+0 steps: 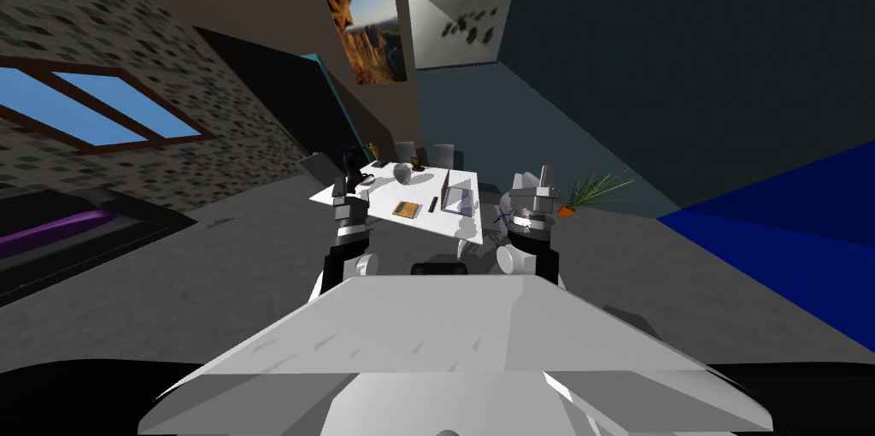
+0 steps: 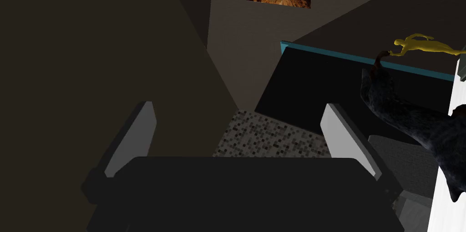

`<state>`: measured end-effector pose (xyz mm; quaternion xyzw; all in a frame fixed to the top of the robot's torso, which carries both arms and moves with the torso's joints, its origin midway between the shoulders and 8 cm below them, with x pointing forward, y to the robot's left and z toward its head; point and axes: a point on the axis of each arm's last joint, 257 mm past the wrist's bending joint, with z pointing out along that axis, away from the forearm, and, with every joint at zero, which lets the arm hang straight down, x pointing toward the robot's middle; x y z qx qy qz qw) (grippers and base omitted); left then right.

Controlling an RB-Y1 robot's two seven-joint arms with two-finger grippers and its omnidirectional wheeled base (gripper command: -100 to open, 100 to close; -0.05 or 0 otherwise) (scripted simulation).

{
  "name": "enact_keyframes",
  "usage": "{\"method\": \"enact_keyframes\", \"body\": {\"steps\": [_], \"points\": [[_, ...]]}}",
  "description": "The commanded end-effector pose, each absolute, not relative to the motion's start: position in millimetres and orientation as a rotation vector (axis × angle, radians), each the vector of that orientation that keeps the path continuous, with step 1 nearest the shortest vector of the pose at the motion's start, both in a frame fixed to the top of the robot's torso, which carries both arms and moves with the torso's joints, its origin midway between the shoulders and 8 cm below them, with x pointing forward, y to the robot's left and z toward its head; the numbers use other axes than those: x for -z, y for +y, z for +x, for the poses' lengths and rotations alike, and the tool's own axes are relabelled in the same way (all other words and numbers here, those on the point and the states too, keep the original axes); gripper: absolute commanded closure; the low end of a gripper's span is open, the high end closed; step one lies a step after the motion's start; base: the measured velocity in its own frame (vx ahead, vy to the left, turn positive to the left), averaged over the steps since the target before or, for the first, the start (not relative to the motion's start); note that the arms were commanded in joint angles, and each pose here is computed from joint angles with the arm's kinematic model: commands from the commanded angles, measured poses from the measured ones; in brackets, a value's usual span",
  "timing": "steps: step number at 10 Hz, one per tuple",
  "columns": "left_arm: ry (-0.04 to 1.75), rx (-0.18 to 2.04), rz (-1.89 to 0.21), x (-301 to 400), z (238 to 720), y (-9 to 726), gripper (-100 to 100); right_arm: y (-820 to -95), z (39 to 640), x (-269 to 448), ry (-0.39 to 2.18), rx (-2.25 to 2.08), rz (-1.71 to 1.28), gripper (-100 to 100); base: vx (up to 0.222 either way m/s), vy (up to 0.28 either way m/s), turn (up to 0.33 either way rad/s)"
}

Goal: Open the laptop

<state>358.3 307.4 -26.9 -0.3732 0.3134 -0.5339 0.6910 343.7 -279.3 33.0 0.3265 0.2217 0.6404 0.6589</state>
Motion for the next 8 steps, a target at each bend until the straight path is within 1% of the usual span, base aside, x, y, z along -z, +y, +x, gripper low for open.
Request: {"method": "enact_keyframes", "body": {"steps": [1,8], "points": [[0.701,1.193,-0.834,26.9,358.2,307.4,0,-279.3,343.7,-33.0,0.502,-1.450,0.739,0,0.000,0.000,0.000],[0.700,1.193,-0.834,26.8,358.2,307.4,0,-279.3,343.6,-33.1,0.502,-1.450,0.739,0,0.000,0.000,0.000]]}}
